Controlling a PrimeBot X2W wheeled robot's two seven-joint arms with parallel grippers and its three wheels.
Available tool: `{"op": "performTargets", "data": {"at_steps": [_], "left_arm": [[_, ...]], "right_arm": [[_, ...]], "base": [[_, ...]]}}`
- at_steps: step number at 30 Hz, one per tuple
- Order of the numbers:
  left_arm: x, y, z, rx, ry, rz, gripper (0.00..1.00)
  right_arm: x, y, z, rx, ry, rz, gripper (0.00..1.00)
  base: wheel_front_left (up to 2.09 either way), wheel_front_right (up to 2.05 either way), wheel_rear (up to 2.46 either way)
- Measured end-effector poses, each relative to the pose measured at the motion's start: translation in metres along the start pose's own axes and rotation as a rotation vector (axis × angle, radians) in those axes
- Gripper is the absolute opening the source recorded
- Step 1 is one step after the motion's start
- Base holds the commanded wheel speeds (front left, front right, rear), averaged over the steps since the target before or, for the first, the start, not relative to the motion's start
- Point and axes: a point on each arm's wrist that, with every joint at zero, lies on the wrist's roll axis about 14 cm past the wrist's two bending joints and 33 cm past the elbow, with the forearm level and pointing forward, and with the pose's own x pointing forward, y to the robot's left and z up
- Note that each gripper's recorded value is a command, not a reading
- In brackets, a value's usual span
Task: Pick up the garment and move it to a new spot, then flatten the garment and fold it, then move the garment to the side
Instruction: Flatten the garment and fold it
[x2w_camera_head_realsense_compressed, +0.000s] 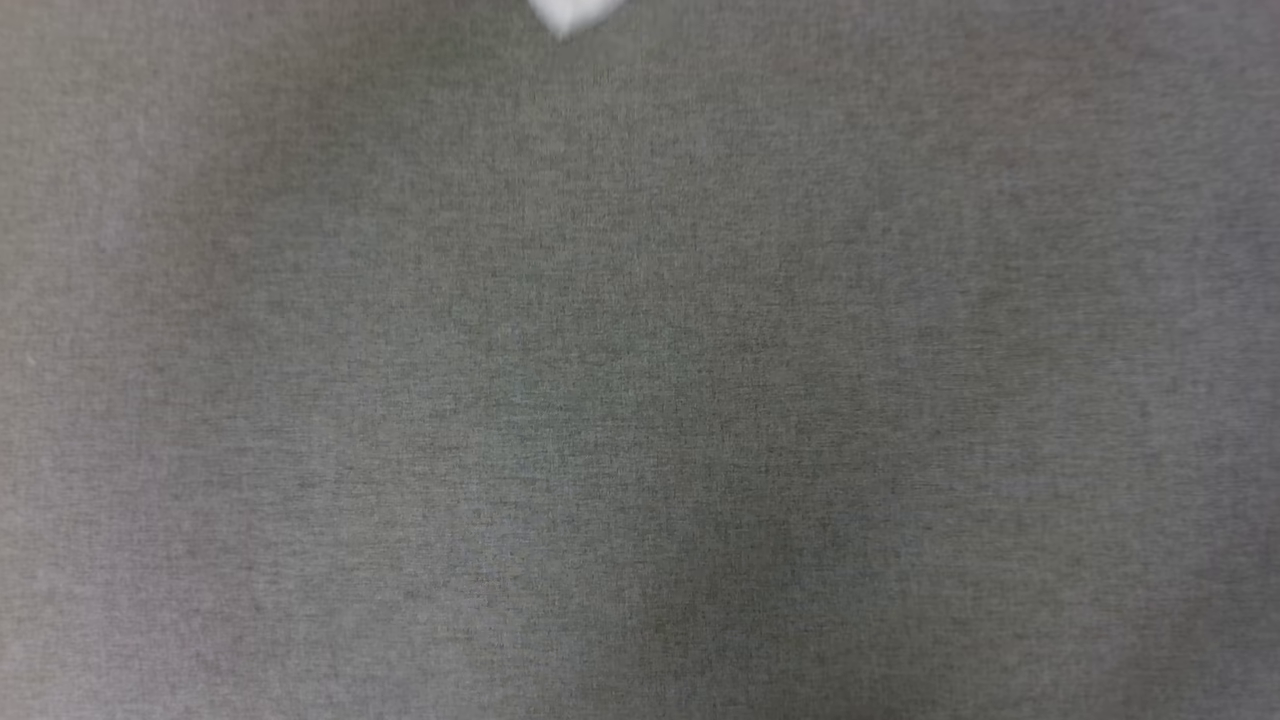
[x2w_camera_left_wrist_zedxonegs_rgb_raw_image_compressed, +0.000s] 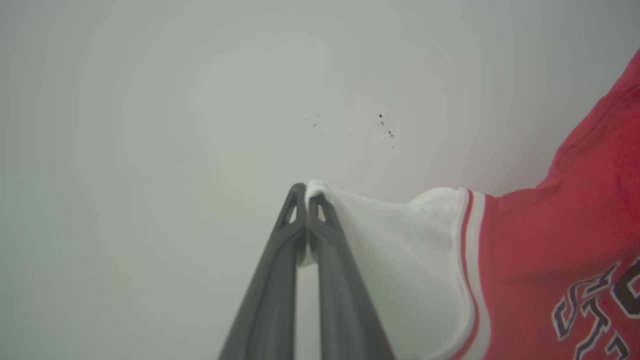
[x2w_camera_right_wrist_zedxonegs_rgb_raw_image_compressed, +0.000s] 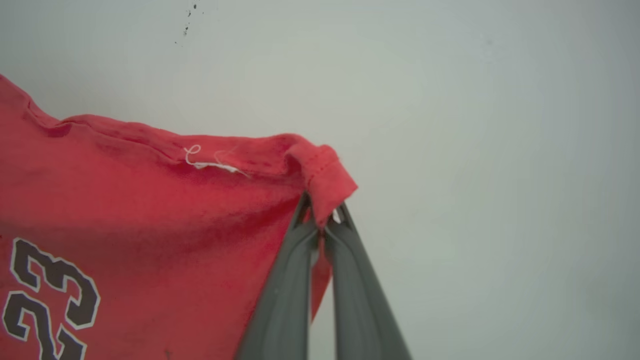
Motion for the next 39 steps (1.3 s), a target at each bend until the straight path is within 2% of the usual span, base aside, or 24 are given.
{"op": "performTargets", "data": {"at_steps": [3, 8, 15, 18, 20, 28, 34, 39], "left_arm": [[0.011, 0.007, 0.002, 0.006, -0.015, 0.009, 0.00], [0.020, 0.009, -0.010, 0.007, -0.005, 0.011, 0.00], [0.009, -0.011, -0.068, -0.010, 0.088, -0.032, 0.00], [-0.003, -0.026, -0.096, -0.029, 0.144, -0.067, 0.00], [-0.015, -0.036, -0.115, -0.045, 0.186, -0.084, 0.00], [-0.089, -0.078, -0.176, -0.138, 0.366, -0.152, 0.00], [-0.158, -0.106, -0.191, -0.240, 0.474, -0.151, 0.00], [-0.224, -0.124, -0.185, -0.292, 0.558, -0.168, 0.00]], "right_arm": [[0.014, 0.000, 0.007, -0.006, -0.025, -0.007, 0.00], [0.029, 0.005, -0.006, -0.001, -0.012, -0.002, 0.00], [0.039, 0.036, -0.061, 0.030, 0.065, 0.060, 0.00], [0.032, 0.056, -0.098, 0.043, 0.135, 0.102, 0.00], [0.023, 0.071, -0.123, 0.049, 0.185, 0.137, 0.00], [-0.030, 0.133, -0.186, 0.121, 0.315, 0.276, 0.00], [-0.086, 0.162, -0.208, 0.186, 0.379, 0.355, 0.00], [-0.140, 0.170, -0.217, 0.207, 0.449, 0.403, 0.00]], "base": [[0.00, 0.00, 0.00], [0.00, 0.00, 0.00], [0.00, 0.00, 0.00], [0.00, 0.00, 0.00], [0.00, 0.00, 0.00], [0.00, 0.00, 0.00], [0.00, 0.00, 0.00], [0.00, 0.00, 0.00]]}}
